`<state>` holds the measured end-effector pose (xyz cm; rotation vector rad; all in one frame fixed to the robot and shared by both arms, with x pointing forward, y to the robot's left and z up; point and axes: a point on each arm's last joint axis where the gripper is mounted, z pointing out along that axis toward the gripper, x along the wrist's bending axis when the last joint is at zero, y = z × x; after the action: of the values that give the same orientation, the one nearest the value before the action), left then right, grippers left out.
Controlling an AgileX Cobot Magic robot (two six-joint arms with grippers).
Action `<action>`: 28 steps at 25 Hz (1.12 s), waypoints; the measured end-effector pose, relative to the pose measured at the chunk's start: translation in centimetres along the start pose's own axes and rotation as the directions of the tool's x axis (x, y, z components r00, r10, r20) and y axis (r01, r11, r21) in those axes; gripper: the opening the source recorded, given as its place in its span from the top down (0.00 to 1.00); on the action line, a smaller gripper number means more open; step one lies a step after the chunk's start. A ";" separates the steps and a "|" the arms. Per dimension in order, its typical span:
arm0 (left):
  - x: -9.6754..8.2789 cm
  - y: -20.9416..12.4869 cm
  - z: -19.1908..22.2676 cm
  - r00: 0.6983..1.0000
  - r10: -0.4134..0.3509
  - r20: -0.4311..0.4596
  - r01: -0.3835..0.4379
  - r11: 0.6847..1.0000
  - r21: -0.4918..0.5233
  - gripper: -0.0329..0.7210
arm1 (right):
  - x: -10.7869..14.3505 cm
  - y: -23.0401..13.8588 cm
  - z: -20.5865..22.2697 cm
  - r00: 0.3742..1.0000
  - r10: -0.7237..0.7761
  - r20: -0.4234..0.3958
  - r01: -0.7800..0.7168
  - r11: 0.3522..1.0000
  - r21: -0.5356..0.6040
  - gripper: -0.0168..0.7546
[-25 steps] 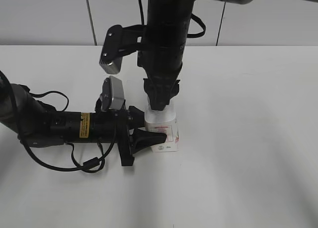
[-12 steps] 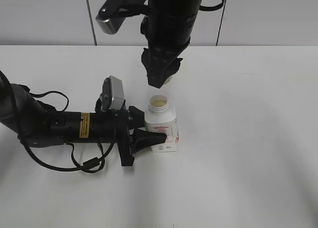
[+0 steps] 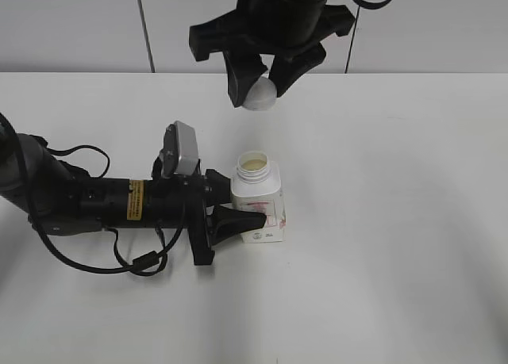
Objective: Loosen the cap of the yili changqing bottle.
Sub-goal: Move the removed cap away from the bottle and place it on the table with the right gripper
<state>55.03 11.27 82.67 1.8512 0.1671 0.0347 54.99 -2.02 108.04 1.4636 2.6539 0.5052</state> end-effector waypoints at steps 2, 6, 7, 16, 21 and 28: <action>0.0 0.0 0.0 1.000 0.000 0.000 0.000 1.000 -0.001 0.52 | 0.0 0.0 0.0 0.996 0.088 0.001 -0.088 0.996 0.000 0.48; 0.0 0.0 0.0 1.000 0.000 0.000 0.000 1.000 -0.001 0.52 | -0.7 0.1 0.0 0.992 0.119 0.047 -0.119 0.993 -0.013 0.48; 0.0 0.0 0.0 1.000 0.000 0.000 0.000 1.000 -0.001 0.52 | -1.0 0.2 0.0 0.991 0.123 0.059 -0.122 0.992 -0.017 0.48; 0.0 0.0 0.0 1.000 0.000 0.000 0.000 1.000 -0.001 0.52 | -7.8 0.7 -0.6 0.971 0.205 0.120 -0.202 0.979 -0.037 0.48; 0.0 0.0 0.0 1.000 0.000 0.000 0.000 1.000 -0.001 0.52 | -13.3 0.1 -0.9 0.944 0.287 0.165 -0.284 0.958 -0.041 0.48; 0.0 0.0 0.0 1.000 0.000 0.000 0.000 1.000 -0.001 0.52 | -19.1 -3.8 1.7 0.903 0.361 0.235 -0.390 0.916 0.091 0.48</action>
<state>55.03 11.27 82.67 1.8505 0.1669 0.0345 62.70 -19.34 103.35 1.9643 2.2844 0.1713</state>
